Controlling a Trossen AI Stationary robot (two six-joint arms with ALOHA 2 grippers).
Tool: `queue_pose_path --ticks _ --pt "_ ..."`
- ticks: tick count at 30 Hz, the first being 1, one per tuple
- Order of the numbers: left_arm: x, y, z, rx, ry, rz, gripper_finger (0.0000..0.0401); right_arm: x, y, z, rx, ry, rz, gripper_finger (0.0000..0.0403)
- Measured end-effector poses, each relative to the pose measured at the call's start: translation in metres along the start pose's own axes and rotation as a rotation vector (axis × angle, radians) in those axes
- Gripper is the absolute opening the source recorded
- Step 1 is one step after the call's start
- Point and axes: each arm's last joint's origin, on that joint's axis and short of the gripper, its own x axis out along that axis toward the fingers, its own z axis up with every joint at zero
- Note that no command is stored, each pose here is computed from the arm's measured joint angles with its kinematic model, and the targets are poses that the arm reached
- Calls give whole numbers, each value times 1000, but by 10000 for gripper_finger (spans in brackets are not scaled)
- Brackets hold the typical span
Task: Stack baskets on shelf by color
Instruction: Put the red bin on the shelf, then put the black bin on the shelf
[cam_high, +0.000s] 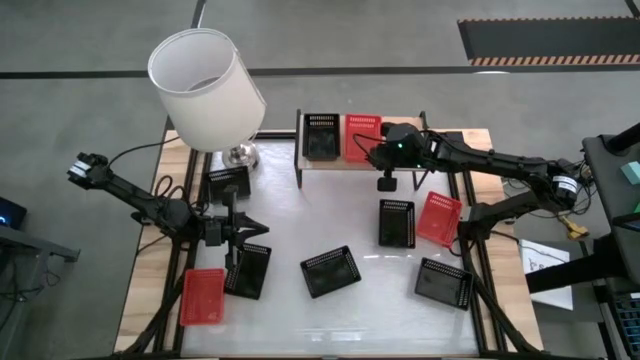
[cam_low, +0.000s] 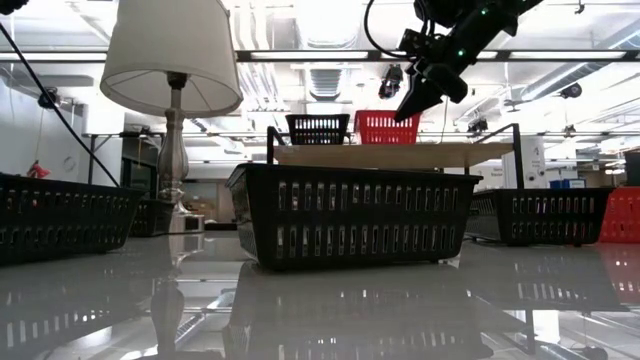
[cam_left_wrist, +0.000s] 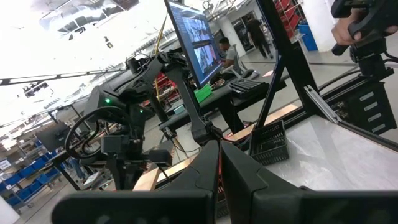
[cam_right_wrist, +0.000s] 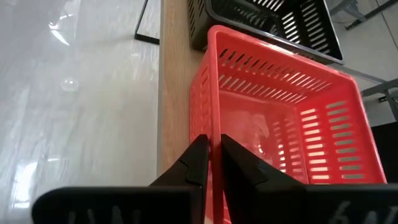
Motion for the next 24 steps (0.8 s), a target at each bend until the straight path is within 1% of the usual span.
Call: queue_pose_path --ticks 6,16,24 --pt "0 0 0 0 0 0 0 0 0 0 -1 1 -2 43" --pt "0 0 0 0 0 0 0 0 -1 -1 0 30 -46 69" --pt "0 0 0 0 0 0 0 -3 -2 0 26 22 -49 73"
